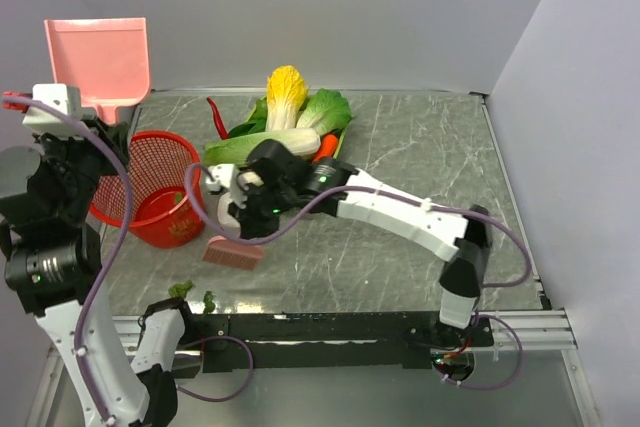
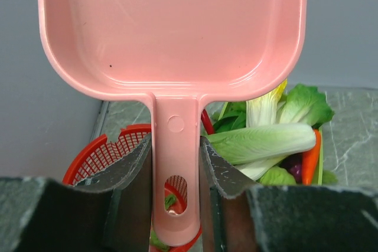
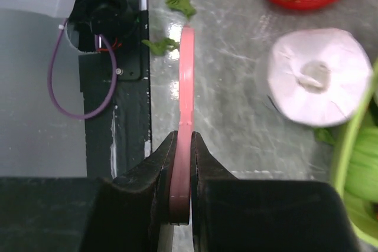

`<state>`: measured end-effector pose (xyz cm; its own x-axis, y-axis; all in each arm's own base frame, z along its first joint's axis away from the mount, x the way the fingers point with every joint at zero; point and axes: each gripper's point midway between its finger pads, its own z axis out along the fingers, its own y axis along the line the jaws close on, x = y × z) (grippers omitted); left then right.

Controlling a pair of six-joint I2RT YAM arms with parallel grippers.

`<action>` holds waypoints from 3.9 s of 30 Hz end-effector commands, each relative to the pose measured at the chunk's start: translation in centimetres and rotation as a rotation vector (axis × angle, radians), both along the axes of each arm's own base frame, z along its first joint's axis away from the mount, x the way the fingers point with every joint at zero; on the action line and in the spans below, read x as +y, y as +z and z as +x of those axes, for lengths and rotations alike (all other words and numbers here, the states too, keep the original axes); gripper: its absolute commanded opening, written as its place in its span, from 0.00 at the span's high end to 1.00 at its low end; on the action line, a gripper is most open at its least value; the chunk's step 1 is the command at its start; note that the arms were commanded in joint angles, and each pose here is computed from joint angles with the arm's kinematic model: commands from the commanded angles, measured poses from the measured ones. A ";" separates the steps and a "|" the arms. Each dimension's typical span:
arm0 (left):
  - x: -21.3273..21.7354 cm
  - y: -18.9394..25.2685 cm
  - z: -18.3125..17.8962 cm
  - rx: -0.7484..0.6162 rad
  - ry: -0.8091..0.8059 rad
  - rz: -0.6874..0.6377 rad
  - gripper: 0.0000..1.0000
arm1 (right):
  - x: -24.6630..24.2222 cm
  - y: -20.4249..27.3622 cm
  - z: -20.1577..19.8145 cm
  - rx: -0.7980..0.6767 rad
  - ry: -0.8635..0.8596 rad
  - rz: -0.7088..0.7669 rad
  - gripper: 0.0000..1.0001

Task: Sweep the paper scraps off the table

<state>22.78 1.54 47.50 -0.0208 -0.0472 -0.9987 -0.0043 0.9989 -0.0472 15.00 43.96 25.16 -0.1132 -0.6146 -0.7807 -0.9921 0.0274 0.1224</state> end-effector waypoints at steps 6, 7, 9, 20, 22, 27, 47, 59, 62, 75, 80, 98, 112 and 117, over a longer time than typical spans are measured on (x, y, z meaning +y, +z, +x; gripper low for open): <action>-0.6 3.8 -3.6 -0.113 0.047 -0.017 0.99 | 8.8 2.3 -0.3 0.022 -0.002 0.139 1.00; -0.8 3.9 -3.8 -0.118 0.038 -0.013 0.99 | 9.5 2.4 -0.3 0.020 -0.004 0.150 1.00; -1.3 4.3 -4.0 -0.126 0.012 -0.007 0.99 | 11.0 2.7 -0.3 0.019 -0.007 0.174 1.00; -2.9 1.3 -4.3 -0.044 -0.097 0.101 0.99 | 16.6 -0.8 0.3 0.056 -0.040 0.247 1.00; -3.0 0.8 -4.3 -0.038 -0.110 0.120 0.99 | 17.3 -1.3 0.5 0.050 -0.038 0.263 1.00; -3.0 -0.4 -4.1 -0.012 -0.116 0.142 0.99 | 18.1 -4.1 0.5 0.062 -0.031 0.228 1.00; -4.2 -0.3 -5.0 -0.024 -0.183 0.159 0.99 | 8.3 -11.6 -1.8 0.010 0.010 -0.078 1.00; -5.0 1.3 -5.7 -0.066 -0.220 0.133 0.99 | -1.3 -8.1 -2.0 -0.232 0.062 -0.124 1.00; -5.0 1.6 -5.7 -0.073 -0.218 0.129 0.99 | 0.6 -5.5 -1.7 -0.232 0.051 -0.060 1.00; -5.3 1.3 -6.0 -0.072 -0.235 0.132 0.99 | 12.6 -2.4 -5.0 0.010 0.007 0.127 1.00; -5.4 0.9 -6.2 -0.063 -0.247 0.137 0.99 | 14.7 -5.6 -6.7 0.087 0.036 0.092 1.00; -6.2 0.5 -5.8 -0.045 -0.289 0.125 0.99 | 2.4 -13.6 -3.7 -0.048 -0.131 -0.218 1.00; -6.2 1.4 -5.6 -0.061 -0.294 0.144 0.99 | -15.8 -16.7 -1.3 -0.211 -0.133 -0.508 1.00; -7.0 1.8 -5.1 -0.062 -0.337 0.130 0.99 | -22.1 -16.4 1.2 -0.187 -0.238 -0.602 1.00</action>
<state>17.56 -4.67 47.40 -0.0056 0.0893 -0.9960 0.2893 0.9535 0.0839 14.56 31.42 11.48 -0.1133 -0.8029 -0.5853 -0.9713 0.2136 -0.1049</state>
